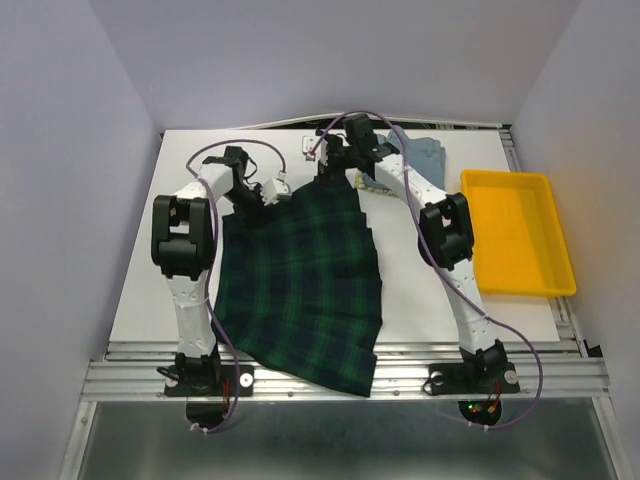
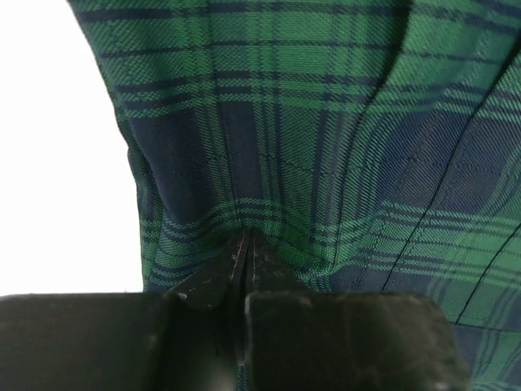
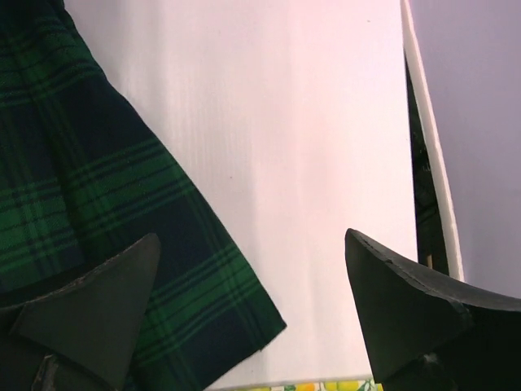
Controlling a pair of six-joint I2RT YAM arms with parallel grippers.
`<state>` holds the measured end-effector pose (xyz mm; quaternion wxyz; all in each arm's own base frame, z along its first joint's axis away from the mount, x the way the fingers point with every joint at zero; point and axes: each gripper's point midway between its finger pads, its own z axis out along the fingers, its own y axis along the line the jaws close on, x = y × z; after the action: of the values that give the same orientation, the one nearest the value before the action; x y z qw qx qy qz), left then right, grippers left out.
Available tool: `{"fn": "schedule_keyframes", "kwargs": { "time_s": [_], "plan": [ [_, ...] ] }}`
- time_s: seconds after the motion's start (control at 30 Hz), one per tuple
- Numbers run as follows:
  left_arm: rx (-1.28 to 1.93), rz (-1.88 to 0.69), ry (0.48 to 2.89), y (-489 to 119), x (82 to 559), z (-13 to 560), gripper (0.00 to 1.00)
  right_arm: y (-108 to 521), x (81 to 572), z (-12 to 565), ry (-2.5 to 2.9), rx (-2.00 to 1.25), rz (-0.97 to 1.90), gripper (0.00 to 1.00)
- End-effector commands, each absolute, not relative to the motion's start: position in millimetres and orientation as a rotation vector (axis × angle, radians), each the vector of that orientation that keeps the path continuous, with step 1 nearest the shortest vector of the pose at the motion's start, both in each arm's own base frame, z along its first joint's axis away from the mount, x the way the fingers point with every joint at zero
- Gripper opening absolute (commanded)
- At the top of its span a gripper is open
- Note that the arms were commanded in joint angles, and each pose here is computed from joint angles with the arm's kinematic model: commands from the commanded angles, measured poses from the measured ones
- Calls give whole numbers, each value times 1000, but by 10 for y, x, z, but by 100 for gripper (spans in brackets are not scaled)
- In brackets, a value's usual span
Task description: Fold and stack the skirts
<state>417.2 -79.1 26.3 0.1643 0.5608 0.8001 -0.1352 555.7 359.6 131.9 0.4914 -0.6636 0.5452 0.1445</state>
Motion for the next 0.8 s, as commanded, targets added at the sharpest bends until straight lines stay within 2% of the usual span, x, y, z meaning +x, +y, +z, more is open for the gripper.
{"fn": "schedule_keyframes", "kwargs": {
  "time_s": [0.0, 0.13, 0.27, 0.37, 0.47, 0.53, 0.57, 0.67, 0.7, 0.77],
  "plan": [
    [1630, -341, 2201, -813, 4193, 465, 11, 3763, 5448, 1078, 1198, -1740, 389, 100],
    [1589, -322, 2198, -837, 4301, 558, 21, 3717, 5256, 791, 1151, -1878, 439, 100],
    [1520, -318, 2206, -880, 4399, 653, 40, 3535, 4871, 576, 1209, -2002, 550, 100],
    [1472, -300, 2196, -904, 4461, 717, 47, 3423, 4779, 395, 1270, -2046, 557, 100],
    [1416, -269, 2171, -913, 4482, 900, 49, 3323, 4824, 108, 1356, -2078, 521, 100],
    [1347, -264, 2187, -895, 4491, 966, 50, 3251, 4759, -81, 1413, -2121, 550, 94],
    [1323, -266, 2189, -879, 4496, 1017, 50, 3215, 4697, -145, 1444, -2133, 577, 85],
    [1230, -272, 2249, -744, 4542, 1044, 51, 3114, 4437, -269, 1515, -2166, 680, 73],
    [1215, -270, 2255, -699, 4577, 1068, 52, 3089, 4356, -276, 1536, -2169, 714, 65],
    [1225, -288, 2296, -626, 4532, 999, 53, 3077, 4286, -251, 1571, -2150, 747, 58]
  ]
}}
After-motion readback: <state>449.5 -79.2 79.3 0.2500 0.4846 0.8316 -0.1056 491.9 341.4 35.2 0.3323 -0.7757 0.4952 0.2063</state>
